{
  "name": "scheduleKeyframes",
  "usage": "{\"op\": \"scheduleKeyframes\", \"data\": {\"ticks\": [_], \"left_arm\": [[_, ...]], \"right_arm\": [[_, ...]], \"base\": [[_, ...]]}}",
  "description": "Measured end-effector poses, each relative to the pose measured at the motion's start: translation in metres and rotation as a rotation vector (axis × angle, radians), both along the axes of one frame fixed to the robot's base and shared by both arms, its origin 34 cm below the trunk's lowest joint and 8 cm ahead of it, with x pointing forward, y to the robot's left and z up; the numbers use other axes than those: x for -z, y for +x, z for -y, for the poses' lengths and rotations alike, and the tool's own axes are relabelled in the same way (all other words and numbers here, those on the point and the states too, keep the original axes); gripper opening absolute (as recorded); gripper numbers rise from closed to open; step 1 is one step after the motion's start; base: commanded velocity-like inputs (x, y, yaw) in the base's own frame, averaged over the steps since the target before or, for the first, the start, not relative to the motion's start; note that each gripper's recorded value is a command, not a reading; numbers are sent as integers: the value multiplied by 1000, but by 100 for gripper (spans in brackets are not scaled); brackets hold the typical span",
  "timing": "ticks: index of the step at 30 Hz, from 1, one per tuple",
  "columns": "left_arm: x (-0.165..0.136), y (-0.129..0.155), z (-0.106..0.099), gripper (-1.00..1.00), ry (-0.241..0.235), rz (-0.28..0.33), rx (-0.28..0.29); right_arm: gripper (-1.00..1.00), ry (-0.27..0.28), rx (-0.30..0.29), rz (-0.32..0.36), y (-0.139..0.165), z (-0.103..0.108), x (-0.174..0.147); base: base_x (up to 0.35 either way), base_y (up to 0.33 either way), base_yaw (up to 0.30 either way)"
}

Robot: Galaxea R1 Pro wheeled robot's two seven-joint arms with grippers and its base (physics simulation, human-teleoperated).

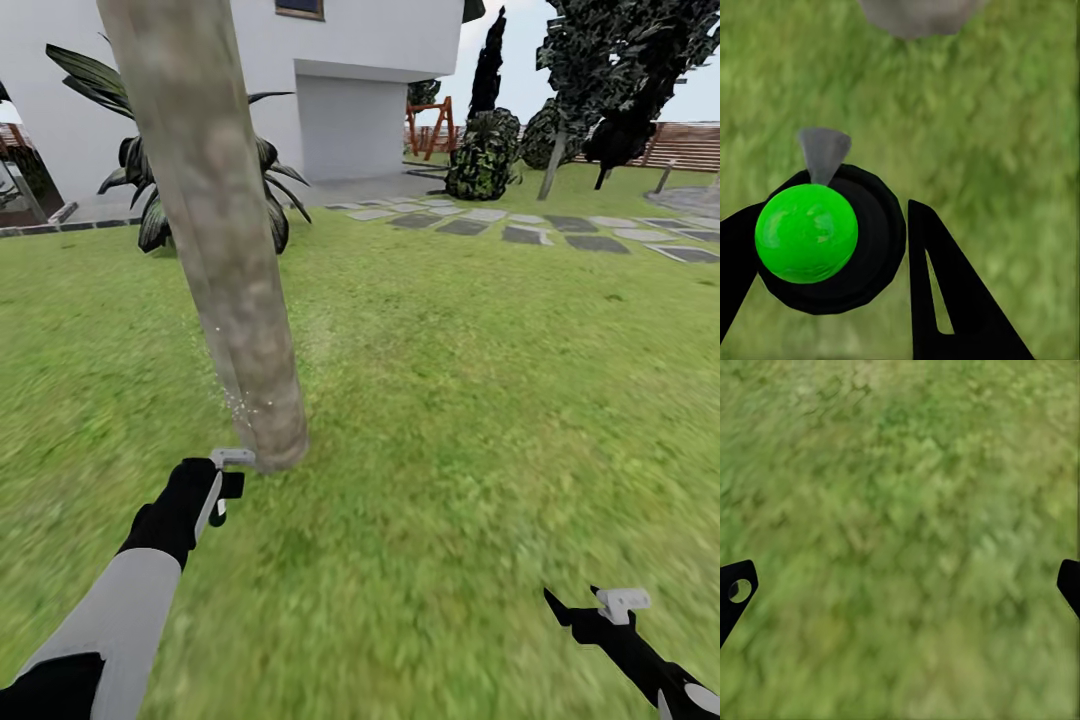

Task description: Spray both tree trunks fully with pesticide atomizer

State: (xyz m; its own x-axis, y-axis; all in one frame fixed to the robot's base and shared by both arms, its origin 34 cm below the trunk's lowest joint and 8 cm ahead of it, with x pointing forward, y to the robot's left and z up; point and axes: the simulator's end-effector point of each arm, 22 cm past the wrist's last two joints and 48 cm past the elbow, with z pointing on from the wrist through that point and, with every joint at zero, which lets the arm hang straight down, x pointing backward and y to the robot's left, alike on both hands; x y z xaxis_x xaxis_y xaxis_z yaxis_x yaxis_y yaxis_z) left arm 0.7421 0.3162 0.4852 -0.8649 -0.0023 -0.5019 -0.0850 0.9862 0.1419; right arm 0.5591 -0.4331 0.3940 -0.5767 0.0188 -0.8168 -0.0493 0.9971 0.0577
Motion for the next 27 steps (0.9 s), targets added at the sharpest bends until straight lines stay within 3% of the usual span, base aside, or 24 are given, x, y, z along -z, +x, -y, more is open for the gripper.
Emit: {"op": "scheduleKeyframes", "data": {"ticks": [3, 7, 9, 14, 17, 19, 24, 27], "left_arm": [[-7, 6, -3, -100, -1, 10, 2], [-65, 55, 6, -100, -14, 99, 12], [-92, 71, 9, -100, -22, 99, 7], [-106, 80, 32, -100, -131, 90, 71], [-121, 83, 6, -100, -115, 75, 46], [-163, 103, -21, -100, -98, 120, 18], [-235, 139, -24, -100, -111, 217, 18], [-238, 142, -24, -100, -110, 208, 19]], "right_arm": [[100, 0, 0, 0, 0, 0, 0], [100, 0, 0, 0, 0, 0, 0], [100, 0, 0, 0, 0, 0, 0], [100, 0, 0, 0, 0, 0, 0], [100, 0, 0, 0, 0, 0, 0], [100, 0, 0, 0, 0, 0, 0], [100, 0, 0, 0, 0, 0, 0], [100, 0, 0, 0, 0, 0, 0]], "base": [[3, -8, 3], [0, 0, 0], [0, 0, 0], [0, 0, 0], [0, 0, 0], [0, 0, 0], [0, 0, 0], [0, 0, 0]]}}
